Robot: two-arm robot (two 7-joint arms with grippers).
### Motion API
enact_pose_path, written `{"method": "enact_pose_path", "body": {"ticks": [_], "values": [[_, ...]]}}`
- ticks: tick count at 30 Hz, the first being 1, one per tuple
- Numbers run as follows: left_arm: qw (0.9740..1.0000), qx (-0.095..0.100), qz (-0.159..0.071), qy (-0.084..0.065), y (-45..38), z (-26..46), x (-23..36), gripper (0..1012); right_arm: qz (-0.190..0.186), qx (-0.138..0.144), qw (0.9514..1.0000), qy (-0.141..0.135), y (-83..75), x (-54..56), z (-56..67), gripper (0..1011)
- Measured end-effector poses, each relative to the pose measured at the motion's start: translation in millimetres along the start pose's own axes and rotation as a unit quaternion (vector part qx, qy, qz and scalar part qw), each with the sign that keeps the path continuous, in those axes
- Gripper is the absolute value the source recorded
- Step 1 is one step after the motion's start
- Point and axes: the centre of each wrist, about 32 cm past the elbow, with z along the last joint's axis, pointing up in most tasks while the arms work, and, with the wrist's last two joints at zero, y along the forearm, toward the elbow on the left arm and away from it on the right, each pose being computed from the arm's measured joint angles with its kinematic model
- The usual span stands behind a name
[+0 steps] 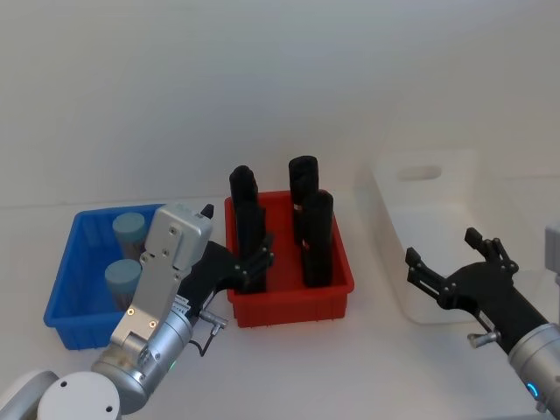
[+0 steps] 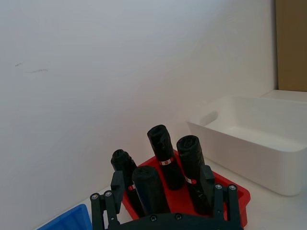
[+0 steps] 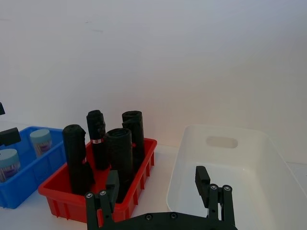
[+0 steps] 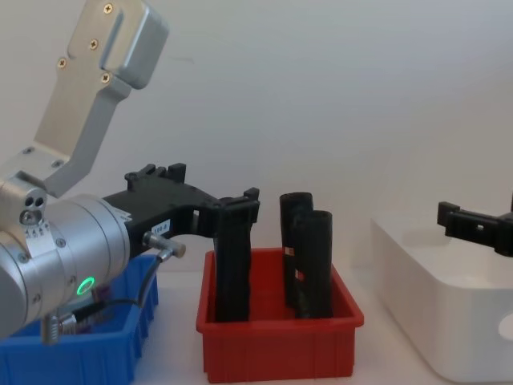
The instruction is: Pick the cotton swabs from the blue box and place them into the white box.
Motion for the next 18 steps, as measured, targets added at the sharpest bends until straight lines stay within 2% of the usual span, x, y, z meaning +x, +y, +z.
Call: {"method": "enact_pose_path", "body": {"ticks": [18], "values": [[1.0000, 0.000, 0.000, 0.000, 0.0, 0.0, 0.0, 1004, 0.000, 0.000, 1.0000, 0.000, 0.0, 0.0, 0.0, 1001]]}}
